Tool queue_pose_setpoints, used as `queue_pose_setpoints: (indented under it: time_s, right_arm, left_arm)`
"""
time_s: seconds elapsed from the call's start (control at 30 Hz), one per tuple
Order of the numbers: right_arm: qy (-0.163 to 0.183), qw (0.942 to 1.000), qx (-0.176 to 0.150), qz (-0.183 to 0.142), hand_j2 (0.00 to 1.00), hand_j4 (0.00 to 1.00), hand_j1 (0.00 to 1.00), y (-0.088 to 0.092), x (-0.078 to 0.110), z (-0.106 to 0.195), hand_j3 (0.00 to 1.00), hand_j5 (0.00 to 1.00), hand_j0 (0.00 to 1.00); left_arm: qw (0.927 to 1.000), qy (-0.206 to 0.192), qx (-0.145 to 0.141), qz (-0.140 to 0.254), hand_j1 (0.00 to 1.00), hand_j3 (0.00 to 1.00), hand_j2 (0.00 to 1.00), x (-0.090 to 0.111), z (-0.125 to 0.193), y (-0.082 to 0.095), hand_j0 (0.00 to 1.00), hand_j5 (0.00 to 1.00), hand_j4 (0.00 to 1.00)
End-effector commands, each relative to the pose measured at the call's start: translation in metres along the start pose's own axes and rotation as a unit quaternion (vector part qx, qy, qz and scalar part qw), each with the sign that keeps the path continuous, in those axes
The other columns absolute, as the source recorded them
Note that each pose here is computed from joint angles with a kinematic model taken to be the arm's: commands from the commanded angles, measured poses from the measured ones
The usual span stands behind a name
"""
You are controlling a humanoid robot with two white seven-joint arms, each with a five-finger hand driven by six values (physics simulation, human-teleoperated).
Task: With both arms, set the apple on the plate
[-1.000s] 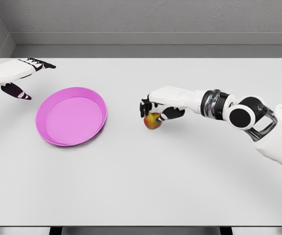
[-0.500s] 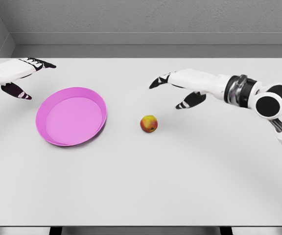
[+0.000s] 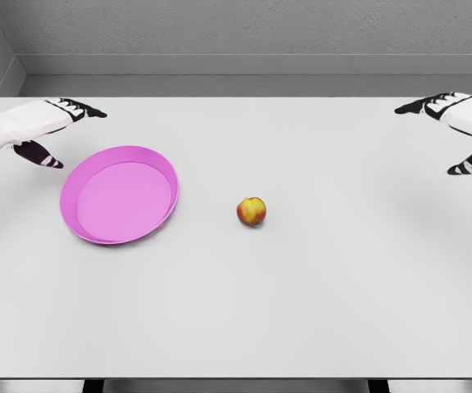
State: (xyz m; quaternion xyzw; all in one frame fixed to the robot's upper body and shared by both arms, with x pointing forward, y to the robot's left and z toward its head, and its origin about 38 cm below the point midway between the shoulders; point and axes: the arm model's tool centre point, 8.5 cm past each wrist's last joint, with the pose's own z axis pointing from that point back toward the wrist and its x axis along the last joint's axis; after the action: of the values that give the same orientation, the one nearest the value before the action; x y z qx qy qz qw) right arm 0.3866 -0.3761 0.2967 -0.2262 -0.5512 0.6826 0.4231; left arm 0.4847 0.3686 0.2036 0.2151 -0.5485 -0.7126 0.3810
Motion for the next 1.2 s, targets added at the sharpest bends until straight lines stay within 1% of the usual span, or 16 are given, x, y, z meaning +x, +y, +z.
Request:
queue_pose_setpoints:
  time_s: [0.0, 0.07, 0.1, 0.13, 0.17, 0.2, 0.3, 0.37, 0.4, 0.47, 0.53, 0.63, 0.77, 0.83, 0.97, 1.17]
  right_arm:
    - [0.002, 1.0, -0.002, 0.006, 1.0, 1.0, 1.0, -0.005, -0.001, 0.004, 1.0, 1.0, 1.0]
    - [0.002, 1.0, -0.006, 0.003, 1.0, 1.0, 1.0, -0.006, 0.0, 0.003, 1.0, 1.0, 1.0]
    - [0.003, 1.0, -0.009, 0.002, 1.0, 1.0, 1.0, -0.008, 0.001, 0.002, 1.0, 1.0, 1.0]
    - [0.005, 0.9999, -0.013, -0.003, 1.0, 1.0, 1.0, -0.008, 0.001, 0.0, 1.0, 1.0, 1.0]
    - [0.008, 0.9996, -0.02, -0.016, 1.0, 1.0, 1.0, -0.007, 0.002, -0.007, 1.0, 1.0, 1.0]
    - [0.007, 0.9997, -0.019, -0.015, 1.0, 1.0, 1.0, -0.007, 0.003, -0.009, 1.0, 1.0, 1.0]
    - [0.003, 0.9996, -0.021, -0.017, 1.0, 1.0, 1.0, -0.008, 0.006, -0.013, 1.0, 1.0, 1.0]
    - [-0.003, 0.9996, -0.021, -0.019, 1.0, 1.0, 1.0, -0.006, 0.009, -0.017, 1.0, 1.0, 1.0]
    - [-0.01, 0.9997, -0.017, -0.014, 1.0, 1.0, 1.0, -0.008, 0.012, -0.022, 1.0, 1.0, 1.0]
    - [-0.011, 0.9997, -0.018, -0.011, 1.0, 1.0, 1.0, -0.011, 0.013, -0.023, 1.0, 1.0, 1.0]
    - [-0.013, 0.9997, -0.017, -0.009, 1.0, 1.0, 1.0, -0.012, 0.014, -0.022, 1.0, 1.0, 1.0]
    - [-0.013, 0.9998, -0.014, -0.01, 1.0, 1.0, 1.0, -0.011, 0.013, -0.022, 1.0, 1.0, 1.0]
    - [-0.014, 0.9998, -0.015, -0.009, 1.0, 1.0, 1.0, -0.011, 0.014, -0.023, 1.0, 1.0, 1.0]
    - [-0.017, 0.9997, -0.011, -0.015, 1.0, 1.0, 1.0, -0.005, 0.016, -0.026, 1.0, 1.0, 1.0]
    - [-0.016, 0.9997, -0.009, -0.016, 1.0, 1.0, 1.0, -0.003, 0.015, -0.025, 1.0, 1.0, 1.0]
    - [-0.016, 0.9997, -0.009, -0.015, 1.0, 1.0, 1.0, -0.004, 0.015, -0.025, 1.0, 1.0, 1.0]
  left_arm:
    - [0.9977, -0.053, 0.01, -0.041, 1.0, 1.0, 1.0, 0.038, -0.02, 0.015, 1.0, 1.0, 1.0]
    - [0.9912, -0.098, 0.017, -0.087, 1.0, 1.0, 1.0, 0.075, -0.036, 0.026, 1.0, 1.0, 1.0]
    - [0.9881, -0.113, 0.014, -0.104, 1.0, 1.0, 1.0, 0.087, -0.04, 0.026, 1.0, 1.0, 1.0]
    - [0.9818, -0.14, 0.02, -0.126, 1.0, 1.0, 1.0, 0.11, -0.051, 0.031, 1.0, 1.0, 1.0]
    - [0.9769, -0.157, 0.019, -0.144, 1.0, 1.0, 1.0, 0.125, -0.059, 0.033, 1.0, 1.0, 1.0]
    - [0.9727, -0.169, 0.018, -0.158, 1.0, 1.0, 1.0, 0.136, -0.069, 0.035, 1.0, 1.0, 1.0]
    - [0.9654, -0.186, 0.02, -0.182, 1.0, 1.0, 1.0, 0.152, -0.081, 0.049, 1.0, 1.0, 1.0]
    - [0.9597, -0.206, 0.014, -0.191, 1.0, 1.0, 1.0, 0.167, -0.092, 0.05, 1.0, 1.0, 1.0]
    - [0.9551, -0.222, 0.004, -0.197, 1.0, 1.0, 1.0, 0.178, -0.099, 0.046, 1.0, 1.0, 1.0]
    - [0.9512, -0.233, -0.002, -0.203, 1.0, 1.0, 1.0, 0.186, -0.104, 0.044, 1.0, 1.0, 1.0]
    - [0.9416, -0.257, -0.015, -0.217, 1.0, 1.0, 1.0, 0.207, -0.118, 0.041, 1.0, 1.0, 1.0]
    - [0.9304, -0.281, -0.036, -0.233, 1.0, 1.0, 1.0, 0.226, -0.131, 0.034, 1.0, 1.0, 1.0]
    - [0.9242, -0.291, -0.054, -0.241, 1.0, 1.0, 1.0, 0.239, -0.145, 0.025, 1.0, 1.0, 1.0]
    - [0.9216, -0.292, -0.066, -0.248, 1.0, 1.0, 1.0, 0.241, -0.15, 0.017, 1.0, 1.0, 1.0]
    - [0.9111, -0.287, -0.112, -0.274, 1.0, 1.0, 1.0, 0.245, -0.159, 0.002, 1.0, 1.0, 1.0]
    - [0.9045, -0.287, -0.121, -0.291, 1.0, 1.0, 1.0, 0.247, -0.159, -0.003, 1.0, 1.0, 1.0]
